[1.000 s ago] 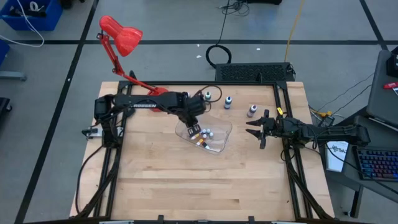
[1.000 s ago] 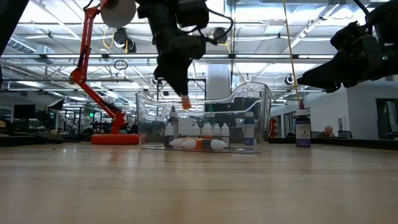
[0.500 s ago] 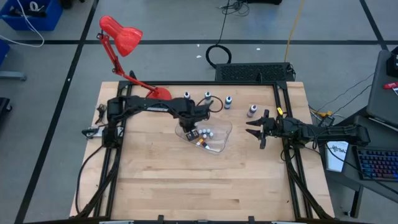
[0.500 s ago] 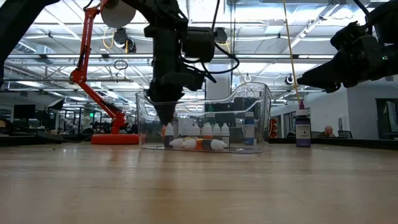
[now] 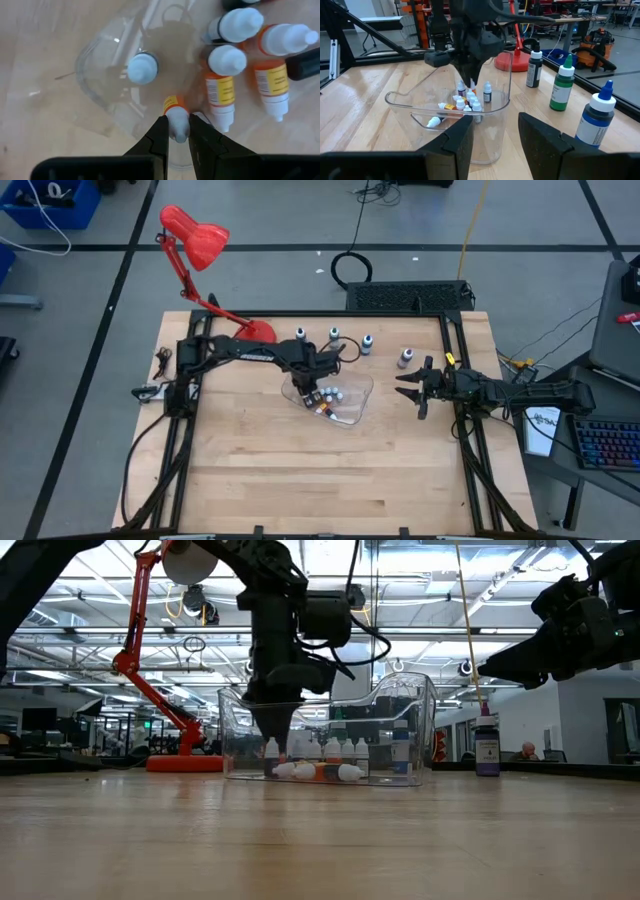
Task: Pick & Place food coloring
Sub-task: Put the small orange food coloring bottle in the transparent bin, then put the big purple food coloring bottle in the transparent bin
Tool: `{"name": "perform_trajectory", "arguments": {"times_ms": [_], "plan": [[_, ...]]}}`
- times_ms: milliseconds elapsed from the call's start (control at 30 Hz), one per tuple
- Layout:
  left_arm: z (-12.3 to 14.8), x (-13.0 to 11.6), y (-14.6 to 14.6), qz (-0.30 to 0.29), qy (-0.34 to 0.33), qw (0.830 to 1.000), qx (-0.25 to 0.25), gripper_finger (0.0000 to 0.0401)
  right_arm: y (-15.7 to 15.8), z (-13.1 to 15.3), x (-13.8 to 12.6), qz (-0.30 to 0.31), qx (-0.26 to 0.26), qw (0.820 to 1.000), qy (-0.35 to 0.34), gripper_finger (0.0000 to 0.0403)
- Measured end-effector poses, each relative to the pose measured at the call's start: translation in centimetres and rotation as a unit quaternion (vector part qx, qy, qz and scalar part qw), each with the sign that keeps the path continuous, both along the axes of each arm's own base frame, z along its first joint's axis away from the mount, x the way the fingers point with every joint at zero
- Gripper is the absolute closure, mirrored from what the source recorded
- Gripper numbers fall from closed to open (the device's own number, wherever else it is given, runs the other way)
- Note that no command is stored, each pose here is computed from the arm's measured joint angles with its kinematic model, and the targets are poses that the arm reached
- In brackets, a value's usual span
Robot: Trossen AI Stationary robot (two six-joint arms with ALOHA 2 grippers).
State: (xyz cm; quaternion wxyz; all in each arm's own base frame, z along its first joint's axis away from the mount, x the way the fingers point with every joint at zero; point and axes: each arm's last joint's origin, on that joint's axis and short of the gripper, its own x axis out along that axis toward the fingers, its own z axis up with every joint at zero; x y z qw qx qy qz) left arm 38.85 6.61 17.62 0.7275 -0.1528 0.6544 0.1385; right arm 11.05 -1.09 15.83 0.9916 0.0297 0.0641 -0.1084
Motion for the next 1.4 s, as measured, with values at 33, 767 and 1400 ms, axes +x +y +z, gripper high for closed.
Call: {"name": "perform_trajectory", "arguments": {"times_ms": [33,767,1400], "plan": [[-0.1,0.1,-0.1,-0.002,-0.002,1.0,-0.002,0.035,0.0,0.0,0.0,0.0,0.0,1.0,0.0,0.0259],[0.6,-0.1,-0.7,0.003,-0.008,1.0,-0.012,0.0183,0.0,-0.1,0.0,0.0,0.0,1.0,0.004,0.0259],[15.9,-8.4,-5.8,-0.066,-0.298,0.94,0.151,0.0133,0.0,-0.1,0.0,0.0,0.0,1.0,0.003,0.0259]]}}
